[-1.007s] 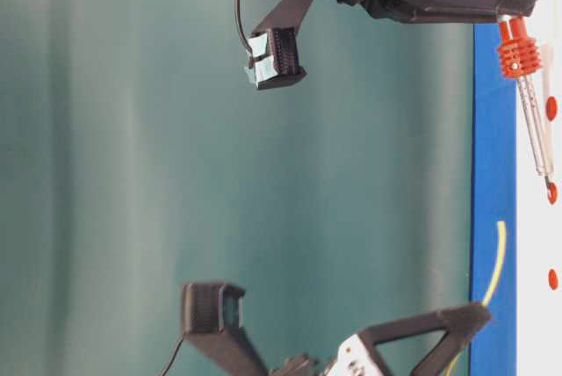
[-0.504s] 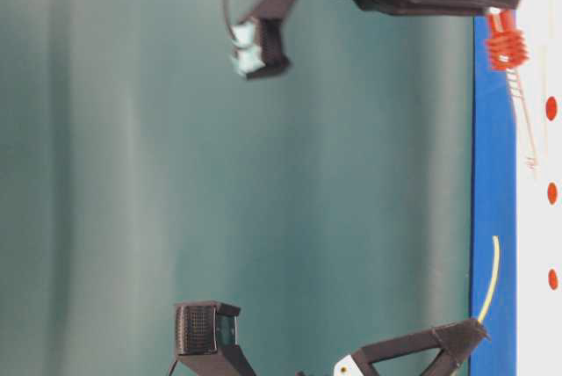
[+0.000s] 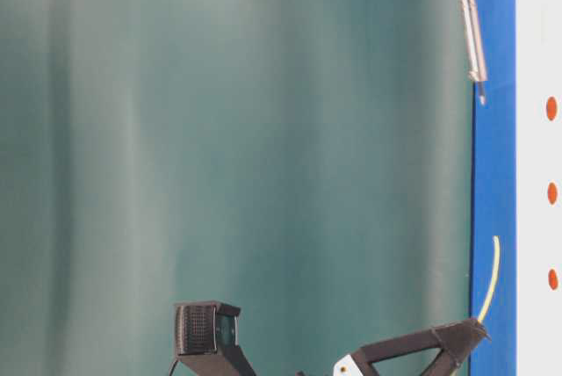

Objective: Touch the tip of the soldering iron to the tip of the solder at the mark.
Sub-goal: 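Shift both tools right and meet tips at the right red dot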

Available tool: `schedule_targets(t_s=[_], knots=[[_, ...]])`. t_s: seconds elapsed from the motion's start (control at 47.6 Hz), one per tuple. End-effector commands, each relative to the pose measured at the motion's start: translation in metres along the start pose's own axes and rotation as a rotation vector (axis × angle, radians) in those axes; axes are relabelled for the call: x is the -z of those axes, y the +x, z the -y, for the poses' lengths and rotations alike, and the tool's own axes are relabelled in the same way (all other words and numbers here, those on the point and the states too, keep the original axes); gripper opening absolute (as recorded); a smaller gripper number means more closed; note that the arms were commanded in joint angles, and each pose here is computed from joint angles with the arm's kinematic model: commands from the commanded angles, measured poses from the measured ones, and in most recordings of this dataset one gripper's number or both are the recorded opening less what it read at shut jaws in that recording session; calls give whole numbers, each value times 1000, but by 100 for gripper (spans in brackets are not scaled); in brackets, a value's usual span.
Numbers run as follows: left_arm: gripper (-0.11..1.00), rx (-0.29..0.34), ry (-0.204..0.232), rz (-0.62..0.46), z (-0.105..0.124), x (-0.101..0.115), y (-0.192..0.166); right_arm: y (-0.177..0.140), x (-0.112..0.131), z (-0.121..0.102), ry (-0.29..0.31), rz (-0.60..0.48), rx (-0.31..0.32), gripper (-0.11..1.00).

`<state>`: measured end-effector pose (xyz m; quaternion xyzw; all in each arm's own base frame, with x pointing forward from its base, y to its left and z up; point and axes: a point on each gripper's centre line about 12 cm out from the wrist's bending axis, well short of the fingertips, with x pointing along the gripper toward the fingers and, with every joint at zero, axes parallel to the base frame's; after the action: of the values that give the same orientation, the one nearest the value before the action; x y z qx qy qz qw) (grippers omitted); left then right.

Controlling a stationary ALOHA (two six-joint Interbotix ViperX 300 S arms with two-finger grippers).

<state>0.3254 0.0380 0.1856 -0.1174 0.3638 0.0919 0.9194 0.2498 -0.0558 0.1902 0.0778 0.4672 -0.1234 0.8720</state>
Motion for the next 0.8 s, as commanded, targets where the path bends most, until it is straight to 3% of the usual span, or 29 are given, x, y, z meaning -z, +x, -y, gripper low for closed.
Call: schedule_targets(t_s=[0.0, 0.315, 0.567, 0.776], knots=[[3, 6, 1, 33, 2, -8, -5, -4, -4, 0, -2, 25, 2, 6], [3, 17, 8, 50, 8, -22, 6, 4, -5, 1, -8, 2, 6, 6], [3, 30, 27, 58, 20, -49, 37, 5, -5, 0, -8, 5, 5, 6], [3, 27, 28, 40, 23, -58, 63, 5, -3, 1, -8, 2, 6, 6]])
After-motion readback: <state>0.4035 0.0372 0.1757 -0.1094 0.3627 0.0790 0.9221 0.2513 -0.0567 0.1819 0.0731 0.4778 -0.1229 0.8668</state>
